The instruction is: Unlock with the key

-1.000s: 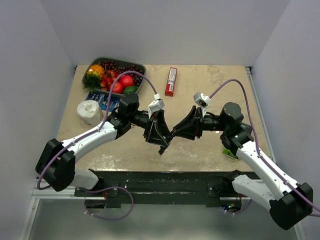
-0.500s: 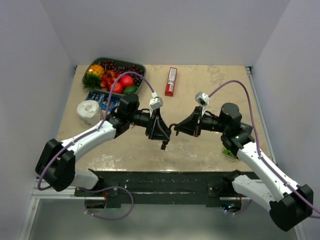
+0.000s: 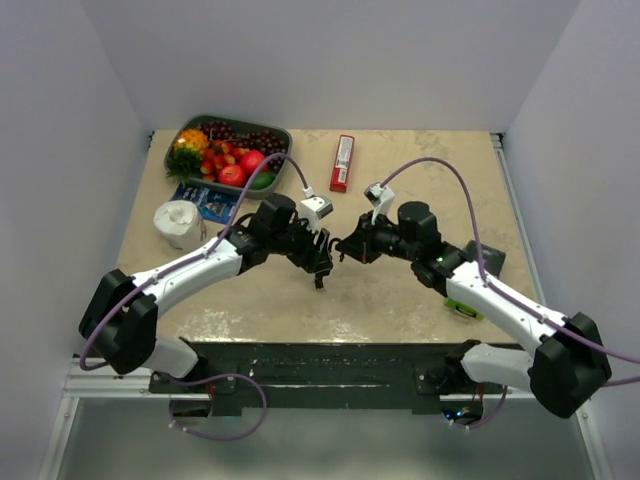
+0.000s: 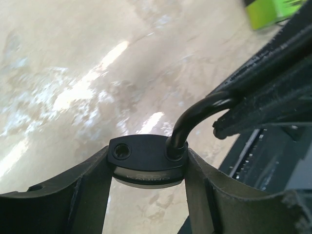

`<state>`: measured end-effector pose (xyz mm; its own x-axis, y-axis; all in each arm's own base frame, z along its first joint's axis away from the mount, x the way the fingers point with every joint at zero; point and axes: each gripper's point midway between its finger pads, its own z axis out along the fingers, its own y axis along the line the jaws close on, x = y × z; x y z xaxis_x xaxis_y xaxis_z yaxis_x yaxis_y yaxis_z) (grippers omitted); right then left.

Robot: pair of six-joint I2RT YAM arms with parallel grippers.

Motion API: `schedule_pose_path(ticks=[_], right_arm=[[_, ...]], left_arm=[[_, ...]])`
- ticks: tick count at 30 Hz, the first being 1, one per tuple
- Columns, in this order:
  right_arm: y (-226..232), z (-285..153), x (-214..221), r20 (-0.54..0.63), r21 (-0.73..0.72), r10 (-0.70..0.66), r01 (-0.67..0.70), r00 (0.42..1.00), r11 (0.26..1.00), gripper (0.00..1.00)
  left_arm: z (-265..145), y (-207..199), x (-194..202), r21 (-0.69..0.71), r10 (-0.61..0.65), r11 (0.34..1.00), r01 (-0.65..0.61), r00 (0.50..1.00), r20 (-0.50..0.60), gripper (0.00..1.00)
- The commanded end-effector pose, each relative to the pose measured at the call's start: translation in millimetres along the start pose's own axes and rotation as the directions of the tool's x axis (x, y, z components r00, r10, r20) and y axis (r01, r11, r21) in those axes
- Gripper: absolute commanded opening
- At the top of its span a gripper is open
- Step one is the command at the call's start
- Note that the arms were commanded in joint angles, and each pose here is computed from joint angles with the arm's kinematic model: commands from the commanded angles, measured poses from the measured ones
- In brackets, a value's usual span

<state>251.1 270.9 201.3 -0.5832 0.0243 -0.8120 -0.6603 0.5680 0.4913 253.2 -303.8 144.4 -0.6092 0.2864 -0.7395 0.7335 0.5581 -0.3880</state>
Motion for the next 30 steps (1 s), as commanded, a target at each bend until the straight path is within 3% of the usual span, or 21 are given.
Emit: schedule_pose_path(ticks=[1, 8, 9, 11, 14, 15, 18, 23, 30], right_arm=[[16, 16, -19, 0.043, 0.022, 0.029, -0.030, 0.999, 0.999, 0.00], [13, 16, -21, 0.061, 0.048, 0.061, -0.064, 0.996, 0.997, 0.02], [14, 14, -23, 0.069, 0.047, 0.060, -0.064, 0.996, 0.997, 0.13], [16, 12, -24, 0.071, 0.044, 0.067, -0.070, 0.995, 0.997, 0.22], [11, 4, -30, 0.106, 0.090, 0.064, -0.073, 0.992, 0.993, 0.48], [9, 2, -32, 0.115, 0.101, 0.062, -0.074, 0.991, 0.992, 0.60], [5, -6, -38, 0.154, 0.132, 0.054, -0.075, 0.987, 0.988, 0.78], [-3, -19, -43, 0.199, 0.181, 0.045, -0.082, 0.979, 0.980, 0.81], [-7, -29, -42, 0.223, 0.199, 0.046, -0.092, 0.974, 0.976, 0.82]], left_arm=[[-12, 20, -56, -0.195, 0.042, 0.981, -0.009, 0.985, 0.168, 0.00], [-18, 20, -56, -0.207, 0.034, 0.978, 0.001, 0.986, 0.166, 0.00], [-20, 18, -59, -0.206, 0.033, 0.978, 0.002, 0.985, 0.168, 0.00], [-26, 18, -53, -0.220, 0.015, 0.975, 0.015, 0.991, 0.136, 0.00], [-41, 15, -46, -0.244, -0.019, 0.969, 0.045, 0.994, 0.107, 0.00], [-45, 14, -44, -0.247, -0.027, 0.968, 0.051, 0.995, 0.100, 0.00], [-61, 6, -32, -0.251, -0.066, 0.965, 0.081, 0.995, 0.070, 0.00], [-70, -7, 1, -0.207, -0.149, 0.968, 0.142, 0.989, -0.018, 0.00], [-40, 2, 43, -0.176, -0.192, 0.971, 0.164, 0.969, -0.157, 0.00]])
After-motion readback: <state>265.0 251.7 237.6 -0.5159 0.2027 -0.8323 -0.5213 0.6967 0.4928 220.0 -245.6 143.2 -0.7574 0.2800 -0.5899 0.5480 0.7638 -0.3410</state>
